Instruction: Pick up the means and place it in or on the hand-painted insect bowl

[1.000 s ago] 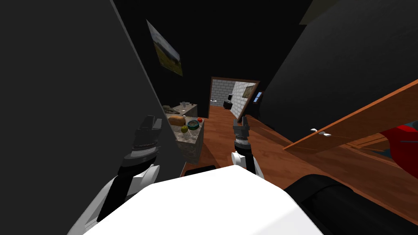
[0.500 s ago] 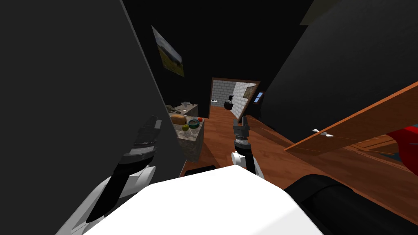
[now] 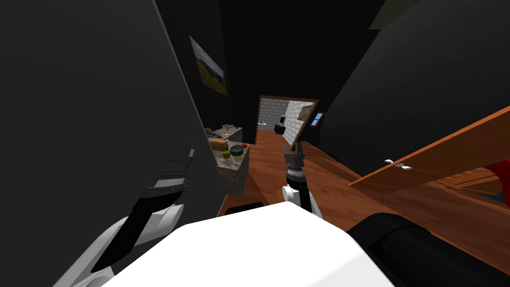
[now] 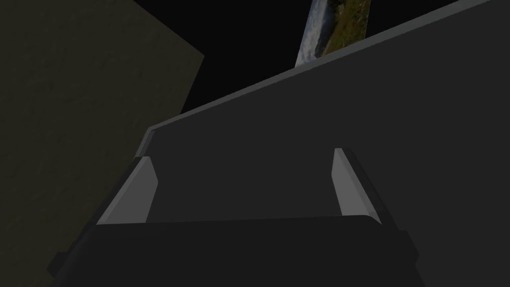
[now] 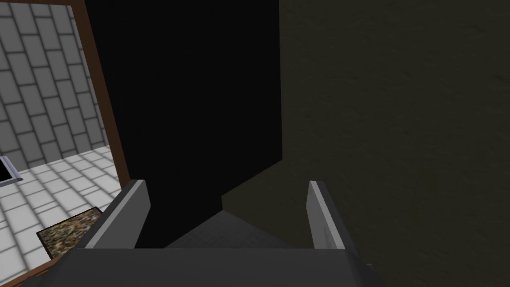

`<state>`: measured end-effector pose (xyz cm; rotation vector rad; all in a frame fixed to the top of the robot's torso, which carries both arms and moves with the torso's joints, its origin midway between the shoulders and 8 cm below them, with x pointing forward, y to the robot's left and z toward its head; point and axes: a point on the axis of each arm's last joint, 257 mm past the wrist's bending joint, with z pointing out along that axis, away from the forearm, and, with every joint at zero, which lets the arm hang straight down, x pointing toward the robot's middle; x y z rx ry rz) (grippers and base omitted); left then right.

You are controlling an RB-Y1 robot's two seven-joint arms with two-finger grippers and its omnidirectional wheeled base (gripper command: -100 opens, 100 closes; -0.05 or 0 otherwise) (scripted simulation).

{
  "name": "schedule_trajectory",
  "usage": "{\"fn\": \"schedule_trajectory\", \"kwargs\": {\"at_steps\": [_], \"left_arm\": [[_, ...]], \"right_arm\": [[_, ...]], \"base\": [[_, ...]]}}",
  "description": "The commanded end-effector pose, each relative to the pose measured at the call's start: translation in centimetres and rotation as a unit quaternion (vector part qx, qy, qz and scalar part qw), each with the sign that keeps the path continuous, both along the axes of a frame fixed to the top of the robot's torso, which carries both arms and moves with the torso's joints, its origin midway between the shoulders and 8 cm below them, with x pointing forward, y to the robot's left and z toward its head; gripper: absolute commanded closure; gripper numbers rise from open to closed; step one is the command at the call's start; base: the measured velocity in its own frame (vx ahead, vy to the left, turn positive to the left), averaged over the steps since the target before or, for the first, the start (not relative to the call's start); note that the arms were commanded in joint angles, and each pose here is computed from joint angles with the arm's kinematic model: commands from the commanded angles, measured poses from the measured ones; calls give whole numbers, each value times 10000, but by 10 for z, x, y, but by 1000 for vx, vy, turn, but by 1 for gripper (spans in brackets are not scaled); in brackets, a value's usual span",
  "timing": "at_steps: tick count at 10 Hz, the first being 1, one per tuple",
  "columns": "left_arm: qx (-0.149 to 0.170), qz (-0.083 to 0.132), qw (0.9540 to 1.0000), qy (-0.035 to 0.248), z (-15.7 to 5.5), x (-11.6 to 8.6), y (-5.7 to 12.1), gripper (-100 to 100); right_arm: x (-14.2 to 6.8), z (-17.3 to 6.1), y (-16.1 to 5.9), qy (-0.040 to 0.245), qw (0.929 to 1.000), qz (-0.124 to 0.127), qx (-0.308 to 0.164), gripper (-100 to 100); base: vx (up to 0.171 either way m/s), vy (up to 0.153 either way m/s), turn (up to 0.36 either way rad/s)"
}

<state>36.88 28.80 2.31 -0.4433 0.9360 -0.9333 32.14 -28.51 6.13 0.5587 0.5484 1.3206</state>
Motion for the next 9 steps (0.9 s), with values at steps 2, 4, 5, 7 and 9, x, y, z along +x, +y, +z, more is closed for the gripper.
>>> {"fn": "schedule_trajectory", "kwargs": {"at_steps": [2,4,5,7,9], "left_arm": [[101,259,9990,362,-15,8,14,-100],[164,435,9971,608,-25,13,26,-100],[150,465,9964,694,-29,15,27,-100],[207,651,9929,974,-42,20,40,-100],[269,829,9885,1233,-55,22,53,-100]], "right_arm": [[0,0,0,0,10000,0,0,0],[0,0,0,0,10000,0,0,0],[0,0,0,0,10000,0,0,0],[0,0,0,0,10000,0,0,0],[0,0,0,0,10000,0,0,0]], "base": [[-16,-36,35],[-14,-43,42],[-4,-39,27],[-7,-50,39],[9,-53,36]]}}
